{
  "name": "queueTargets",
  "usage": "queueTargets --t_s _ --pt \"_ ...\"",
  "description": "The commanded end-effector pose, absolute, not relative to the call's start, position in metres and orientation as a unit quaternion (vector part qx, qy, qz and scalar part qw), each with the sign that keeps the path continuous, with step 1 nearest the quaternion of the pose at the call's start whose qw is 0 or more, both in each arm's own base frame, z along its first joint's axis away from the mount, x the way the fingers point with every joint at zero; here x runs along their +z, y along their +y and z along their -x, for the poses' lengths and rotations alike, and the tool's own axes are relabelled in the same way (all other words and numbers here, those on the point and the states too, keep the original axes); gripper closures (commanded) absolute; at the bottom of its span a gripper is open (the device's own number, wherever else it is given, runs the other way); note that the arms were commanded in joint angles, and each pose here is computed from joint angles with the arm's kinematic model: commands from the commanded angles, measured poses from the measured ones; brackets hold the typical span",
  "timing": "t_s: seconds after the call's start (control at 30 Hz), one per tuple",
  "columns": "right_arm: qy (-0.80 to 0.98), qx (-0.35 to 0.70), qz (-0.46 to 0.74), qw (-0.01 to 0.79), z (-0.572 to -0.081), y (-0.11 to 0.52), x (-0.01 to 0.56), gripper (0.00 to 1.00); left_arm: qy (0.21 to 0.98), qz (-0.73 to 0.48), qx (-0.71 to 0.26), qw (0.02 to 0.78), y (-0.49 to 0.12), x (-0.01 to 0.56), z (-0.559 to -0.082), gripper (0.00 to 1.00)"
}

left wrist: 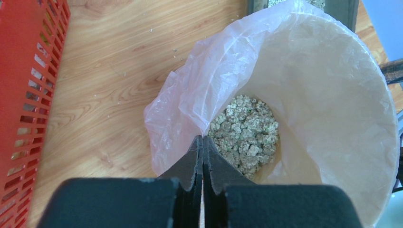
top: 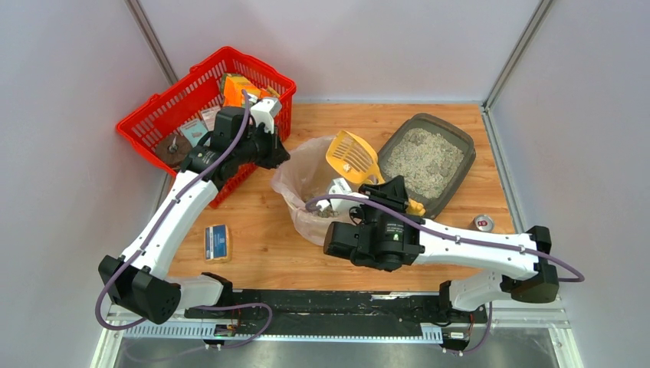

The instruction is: Clean the litter box

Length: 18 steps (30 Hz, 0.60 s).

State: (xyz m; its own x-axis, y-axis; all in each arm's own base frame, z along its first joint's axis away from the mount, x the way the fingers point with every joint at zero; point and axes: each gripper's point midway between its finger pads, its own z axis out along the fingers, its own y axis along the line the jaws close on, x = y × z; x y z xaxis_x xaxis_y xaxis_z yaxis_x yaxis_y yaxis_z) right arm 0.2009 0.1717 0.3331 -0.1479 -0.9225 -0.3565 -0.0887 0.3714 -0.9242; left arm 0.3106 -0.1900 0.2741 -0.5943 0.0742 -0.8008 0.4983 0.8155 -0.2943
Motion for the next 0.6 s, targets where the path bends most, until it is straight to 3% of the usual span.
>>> queueTargets --t_s 0.0,0.2,0.4,0.57 --pt "0.525 -0.540 0.385 0.533 -0.200 0.155 0.383 1.00 0.839 -0.179 -0.293 0.422 -0.202 0.289 -0.301 1.00" --pt "0.451 -0.624 0.466 0.436 -0.210 0.158 0.328 1.00 0.841 -0.178 -0.273 0.433 -0.195 0.290 -0.303 1.00" --pt "0.492 -0.590 0.407 0.495 -0.211 0.167 0.370 1.00 0.840 -0.179 -0.272 0.434 -0.195 0.292 -0.302 1.00" --pt "0.469 -0.608 0.433 0.472 -0.211 0.168 0.354 1.00 0.840 -0.177 -0.269 0.436 -0.193 0.293 -0.303 1.00"
